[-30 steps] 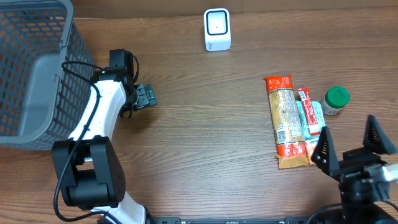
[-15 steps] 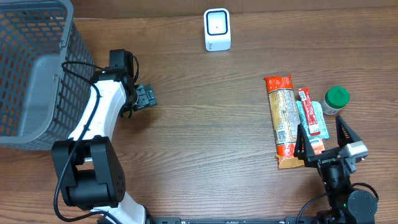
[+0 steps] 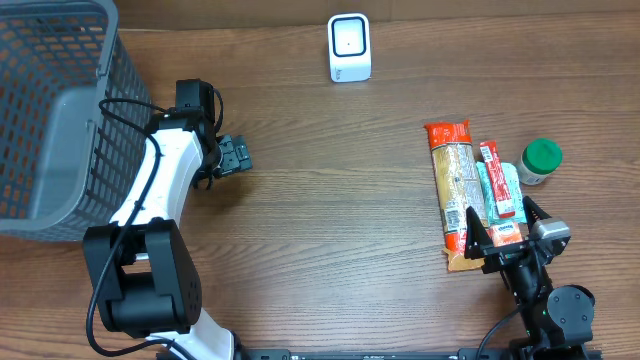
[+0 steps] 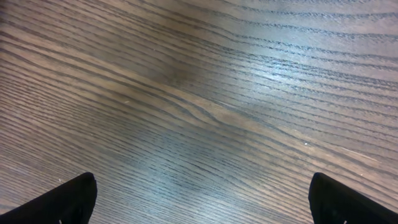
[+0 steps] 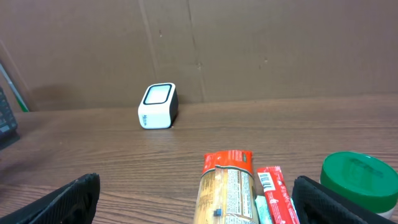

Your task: Scan the item barcode

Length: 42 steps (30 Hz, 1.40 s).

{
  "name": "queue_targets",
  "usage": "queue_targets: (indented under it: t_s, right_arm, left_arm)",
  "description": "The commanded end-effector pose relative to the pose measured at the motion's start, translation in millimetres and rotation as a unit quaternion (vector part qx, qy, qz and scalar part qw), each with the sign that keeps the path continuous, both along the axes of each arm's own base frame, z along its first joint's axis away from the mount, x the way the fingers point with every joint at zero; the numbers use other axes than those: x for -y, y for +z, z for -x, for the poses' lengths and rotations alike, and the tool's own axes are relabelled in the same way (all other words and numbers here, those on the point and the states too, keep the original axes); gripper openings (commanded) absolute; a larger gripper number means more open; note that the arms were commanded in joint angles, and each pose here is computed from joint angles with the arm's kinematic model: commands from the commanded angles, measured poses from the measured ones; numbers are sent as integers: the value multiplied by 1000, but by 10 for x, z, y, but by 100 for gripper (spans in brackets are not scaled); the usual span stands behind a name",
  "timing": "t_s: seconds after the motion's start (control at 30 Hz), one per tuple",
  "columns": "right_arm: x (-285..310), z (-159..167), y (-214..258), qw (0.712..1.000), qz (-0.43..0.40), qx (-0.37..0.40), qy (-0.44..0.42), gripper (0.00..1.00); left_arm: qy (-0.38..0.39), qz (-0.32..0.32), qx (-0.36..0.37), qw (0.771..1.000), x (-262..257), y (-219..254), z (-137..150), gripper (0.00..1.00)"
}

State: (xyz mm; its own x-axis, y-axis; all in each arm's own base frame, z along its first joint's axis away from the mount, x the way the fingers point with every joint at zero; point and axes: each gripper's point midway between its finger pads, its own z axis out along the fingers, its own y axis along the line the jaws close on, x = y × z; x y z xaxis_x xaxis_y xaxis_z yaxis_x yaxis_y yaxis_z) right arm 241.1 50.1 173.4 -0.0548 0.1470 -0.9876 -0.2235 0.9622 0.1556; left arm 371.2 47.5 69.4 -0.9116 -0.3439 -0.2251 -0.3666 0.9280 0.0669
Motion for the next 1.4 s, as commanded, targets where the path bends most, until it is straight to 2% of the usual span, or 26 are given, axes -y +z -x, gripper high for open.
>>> queue_targets:
  t_s: [0.0, 0.2, 1.37]
  right_arm:
    - [-6, 1, -17, 1000, 8, 4, 4, 100]
    - [-8, 2, -20, 998, 67, 18, 5, 100]
    - [-7, 1, -19, 997, 68, 18, 5, 100]
  left_arm:
    - [0, 0, 2, 1000, -14, 13, -3, 100]
    - [0, 0, 2, 1000, -14, 13, -2, 100]
    - [0, 0, 2, 1000, -14, 13, -2, 100]
